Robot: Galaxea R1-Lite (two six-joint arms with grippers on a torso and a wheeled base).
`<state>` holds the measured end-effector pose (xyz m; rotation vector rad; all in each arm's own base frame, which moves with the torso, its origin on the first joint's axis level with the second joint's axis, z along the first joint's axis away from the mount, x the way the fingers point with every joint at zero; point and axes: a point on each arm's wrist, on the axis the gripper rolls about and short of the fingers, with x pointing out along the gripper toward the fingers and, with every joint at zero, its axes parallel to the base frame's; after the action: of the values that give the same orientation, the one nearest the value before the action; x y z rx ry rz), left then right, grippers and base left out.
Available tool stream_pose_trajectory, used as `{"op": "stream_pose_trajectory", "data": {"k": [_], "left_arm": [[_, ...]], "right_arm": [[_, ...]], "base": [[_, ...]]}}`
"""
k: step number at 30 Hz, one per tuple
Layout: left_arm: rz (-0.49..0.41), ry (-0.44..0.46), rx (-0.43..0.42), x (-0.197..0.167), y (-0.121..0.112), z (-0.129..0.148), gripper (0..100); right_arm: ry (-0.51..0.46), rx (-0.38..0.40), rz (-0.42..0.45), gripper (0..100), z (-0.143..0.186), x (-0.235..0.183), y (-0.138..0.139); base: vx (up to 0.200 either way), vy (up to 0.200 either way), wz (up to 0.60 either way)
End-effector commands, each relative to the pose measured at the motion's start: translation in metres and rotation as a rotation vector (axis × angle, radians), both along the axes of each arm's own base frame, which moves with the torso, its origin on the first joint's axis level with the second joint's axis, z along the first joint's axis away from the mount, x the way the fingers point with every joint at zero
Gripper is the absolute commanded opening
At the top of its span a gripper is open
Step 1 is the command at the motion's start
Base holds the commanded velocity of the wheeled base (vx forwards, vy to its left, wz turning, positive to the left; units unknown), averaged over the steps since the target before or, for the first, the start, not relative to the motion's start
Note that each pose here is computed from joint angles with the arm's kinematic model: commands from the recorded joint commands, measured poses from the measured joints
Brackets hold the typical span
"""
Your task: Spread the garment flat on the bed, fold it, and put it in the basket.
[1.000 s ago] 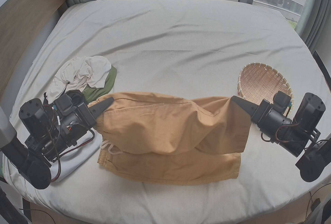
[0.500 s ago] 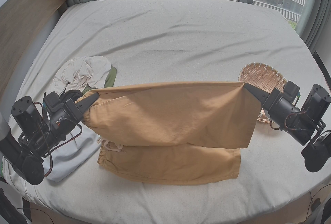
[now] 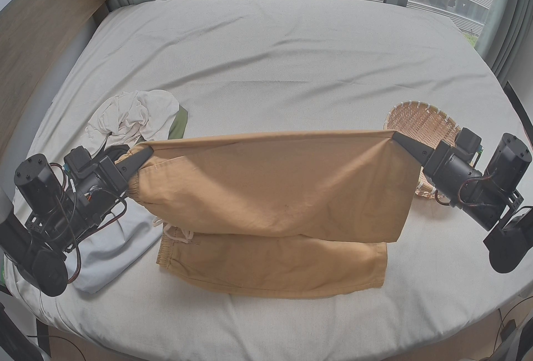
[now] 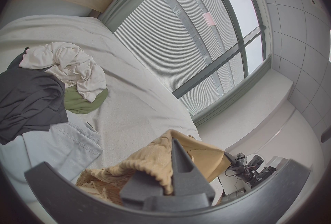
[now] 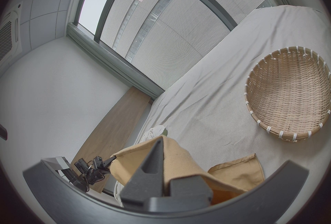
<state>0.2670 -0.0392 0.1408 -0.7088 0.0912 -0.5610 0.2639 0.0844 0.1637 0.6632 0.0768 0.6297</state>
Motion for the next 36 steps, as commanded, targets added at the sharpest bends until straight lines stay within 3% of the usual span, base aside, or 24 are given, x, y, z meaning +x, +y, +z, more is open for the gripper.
{"op": "stream_pose_trajectory", "data": {"k": [1,14,23,36], "left_arm": [[0.006,0.0,-0.001,0.0,0.001,0.0,0],[0.005,-0.003,0.001,0.0,0.001,0.0,0],[0.004,-0.076,-0.018,0.014,-0.001,0.016,0],[0.062,-0.044,-0.025,0.049,-0.004,-0.002,0]], "right_arm": [[0.004,-0.001,-0.005,0,-0.001,0.001,-0.001],[-0.007,0.002,-0.002,0,0.001,0.002,0.0],[-0.025,0.006,0.001,0,0.009,0.025,0.008],[-0.044,0.001,-0.039,0,0.006,0.068,0.006]], "base": [[0.0,0.0,0.0],[0.0,0.0,0.0],[0.0,0.0,0.0],[0.0,0.0,0.0]]}}
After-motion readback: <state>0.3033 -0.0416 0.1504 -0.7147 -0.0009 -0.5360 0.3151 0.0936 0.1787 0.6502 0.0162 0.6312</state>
